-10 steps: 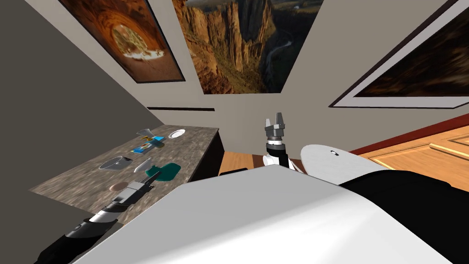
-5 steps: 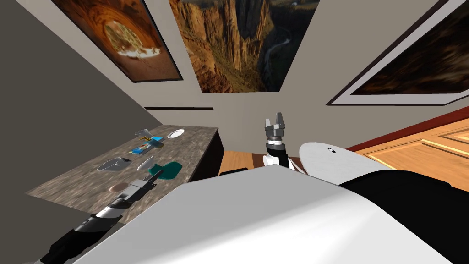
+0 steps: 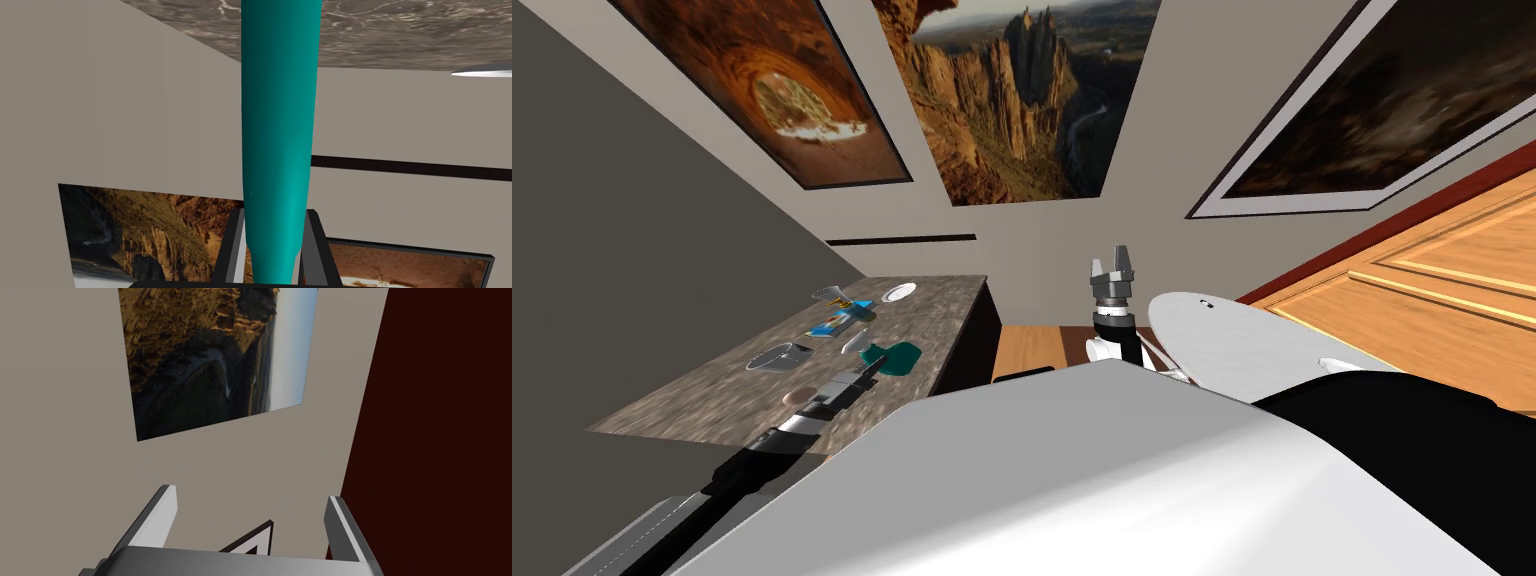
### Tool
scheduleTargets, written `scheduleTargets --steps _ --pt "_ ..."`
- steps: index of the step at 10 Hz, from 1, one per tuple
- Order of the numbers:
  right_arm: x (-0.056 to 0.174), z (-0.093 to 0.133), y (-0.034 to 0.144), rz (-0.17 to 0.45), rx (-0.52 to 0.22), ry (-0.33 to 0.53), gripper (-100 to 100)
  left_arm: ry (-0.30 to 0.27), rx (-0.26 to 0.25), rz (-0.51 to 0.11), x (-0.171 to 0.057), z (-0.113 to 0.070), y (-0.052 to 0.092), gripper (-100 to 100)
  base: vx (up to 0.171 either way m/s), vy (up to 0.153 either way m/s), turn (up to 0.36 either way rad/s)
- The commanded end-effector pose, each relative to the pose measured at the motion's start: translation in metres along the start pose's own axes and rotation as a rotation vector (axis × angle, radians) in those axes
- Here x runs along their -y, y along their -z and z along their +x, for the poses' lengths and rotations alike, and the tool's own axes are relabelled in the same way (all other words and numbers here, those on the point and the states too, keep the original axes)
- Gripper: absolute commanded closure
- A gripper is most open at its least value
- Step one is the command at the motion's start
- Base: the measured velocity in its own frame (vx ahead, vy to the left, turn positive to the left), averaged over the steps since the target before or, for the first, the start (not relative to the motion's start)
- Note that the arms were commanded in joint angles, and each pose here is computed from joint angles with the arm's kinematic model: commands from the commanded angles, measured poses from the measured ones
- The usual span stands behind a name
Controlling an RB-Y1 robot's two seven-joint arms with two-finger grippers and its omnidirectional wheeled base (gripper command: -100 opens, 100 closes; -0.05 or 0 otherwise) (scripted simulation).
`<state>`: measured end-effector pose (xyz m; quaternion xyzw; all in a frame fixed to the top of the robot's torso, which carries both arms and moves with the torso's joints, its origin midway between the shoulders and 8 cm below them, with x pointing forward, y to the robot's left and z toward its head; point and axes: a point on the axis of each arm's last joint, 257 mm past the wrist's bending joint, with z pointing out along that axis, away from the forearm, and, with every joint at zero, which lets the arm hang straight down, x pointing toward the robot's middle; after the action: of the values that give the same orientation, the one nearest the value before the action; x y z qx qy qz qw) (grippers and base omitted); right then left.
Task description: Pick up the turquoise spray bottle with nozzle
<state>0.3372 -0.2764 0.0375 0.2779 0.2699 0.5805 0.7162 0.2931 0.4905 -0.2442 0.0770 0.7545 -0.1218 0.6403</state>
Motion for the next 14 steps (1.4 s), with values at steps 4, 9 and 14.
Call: scheduleTargets --steps 4,9,14 --pt "0.0 0.0 0.0 0.0 0.0 0.0 0 0.013 -0.011 -0.028 0.004 0.002 -0.034 100 -0.087 0.041 -0.083" --pt "0.0 0.0 0.0 0.0 0.0 0.0 0 0.016 -0.035 -0.103 -0.008 0.007 -0.055 100 -0.13 0.063 -0.102" --pt "0.0 0.0 0.0 0.0 0.0 0.0 0 0.018 -0.002 -0.12 0.002 -0.01 -0.099 100 -0.112 0.026 -0.096"
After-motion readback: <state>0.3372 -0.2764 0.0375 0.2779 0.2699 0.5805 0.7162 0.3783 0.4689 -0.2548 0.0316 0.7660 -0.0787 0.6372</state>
